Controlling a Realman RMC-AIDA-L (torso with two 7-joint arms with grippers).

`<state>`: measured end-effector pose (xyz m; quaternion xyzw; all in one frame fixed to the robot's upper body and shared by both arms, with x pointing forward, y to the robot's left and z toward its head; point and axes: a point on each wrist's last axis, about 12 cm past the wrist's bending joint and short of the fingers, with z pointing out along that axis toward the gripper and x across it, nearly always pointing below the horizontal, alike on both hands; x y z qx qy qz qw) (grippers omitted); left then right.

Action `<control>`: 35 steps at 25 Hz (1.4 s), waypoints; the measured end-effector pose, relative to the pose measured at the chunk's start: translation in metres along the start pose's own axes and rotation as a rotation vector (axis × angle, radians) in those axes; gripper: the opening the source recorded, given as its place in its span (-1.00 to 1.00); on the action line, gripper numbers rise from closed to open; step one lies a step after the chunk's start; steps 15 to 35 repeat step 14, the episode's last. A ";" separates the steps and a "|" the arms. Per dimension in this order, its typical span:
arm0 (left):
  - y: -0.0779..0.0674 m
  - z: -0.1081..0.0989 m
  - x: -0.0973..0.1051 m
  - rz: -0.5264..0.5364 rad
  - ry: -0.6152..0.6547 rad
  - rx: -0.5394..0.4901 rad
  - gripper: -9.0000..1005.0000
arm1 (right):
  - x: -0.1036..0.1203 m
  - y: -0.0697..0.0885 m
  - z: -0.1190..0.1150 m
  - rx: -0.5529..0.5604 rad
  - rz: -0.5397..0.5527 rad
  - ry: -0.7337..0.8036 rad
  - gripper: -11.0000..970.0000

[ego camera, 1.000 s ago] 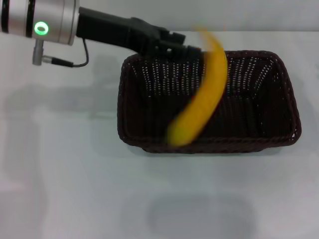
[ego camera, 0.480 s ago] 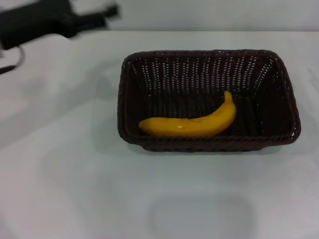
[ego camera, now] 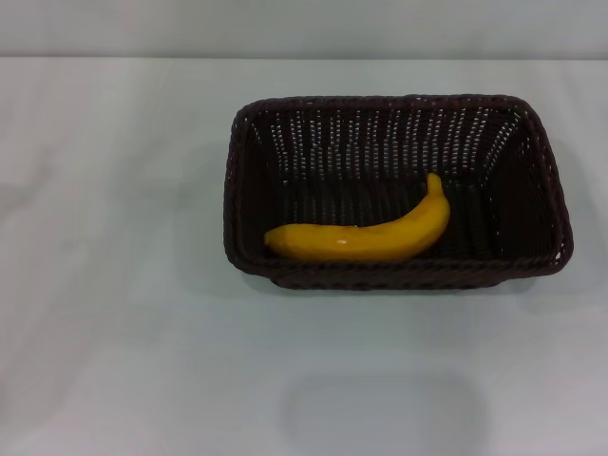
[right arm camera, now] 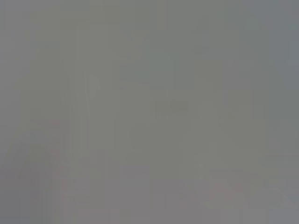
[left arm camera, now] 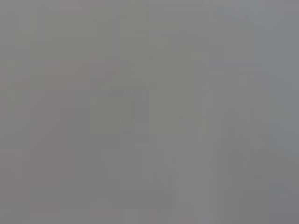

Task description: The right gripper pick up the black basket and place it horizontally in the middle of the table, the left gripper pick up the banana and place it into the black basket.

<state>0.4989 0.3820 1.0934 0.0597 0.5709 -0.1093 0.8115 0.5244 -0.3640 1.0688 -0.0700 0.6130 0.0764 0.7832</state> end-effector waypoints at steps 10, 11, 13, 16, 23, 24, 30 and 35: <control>0.010 -0.023 0.013 0.067 -0.041 -0.261 0.73 | 0.014 -0.007 -0.015 0.150 0.100 0.044 0.33; 0.009 -0.023 0.013 0.067 -0.042 -0.262 0.73 | 0.015 -0.008 -0.017 0.159 0.105 0.050 0.33; 0.009 -0.023 0.014 0.072 -0.044 -0.265 0.73 | 0.018 -0.007 -0.019 0.174 0.114 0.061 0.33; 0.009 -0.023 0.014 0.072 -0.044 -0.265 0.73 | 0.018 -0.007 -0.020 0.175 0.115 0.063 0.33; 0.009 -0.023 0.014 0.072 -0.044 -0.265 0.73 | 0.018 -0.007 -0.020 0.175 0.115 0.063 0.33; 0.009 -0.023 0.014 0.072 -0.044 -0.265 0.73 | 0.018 -0.007 -0.020 0.175 0.115 0.063 0.33; 0.009 -0.023 0.014 0.072 -0.044 -0.265 0.73 | 0.018 -0.007 -0.020 0.175 0.115 0.063 0.33; 0.009 -0.023 0.014 0.072 -0.044 -0.265 0.73 | 0.018 -0.007 -0.020 0.175 0.115 0.063 0.33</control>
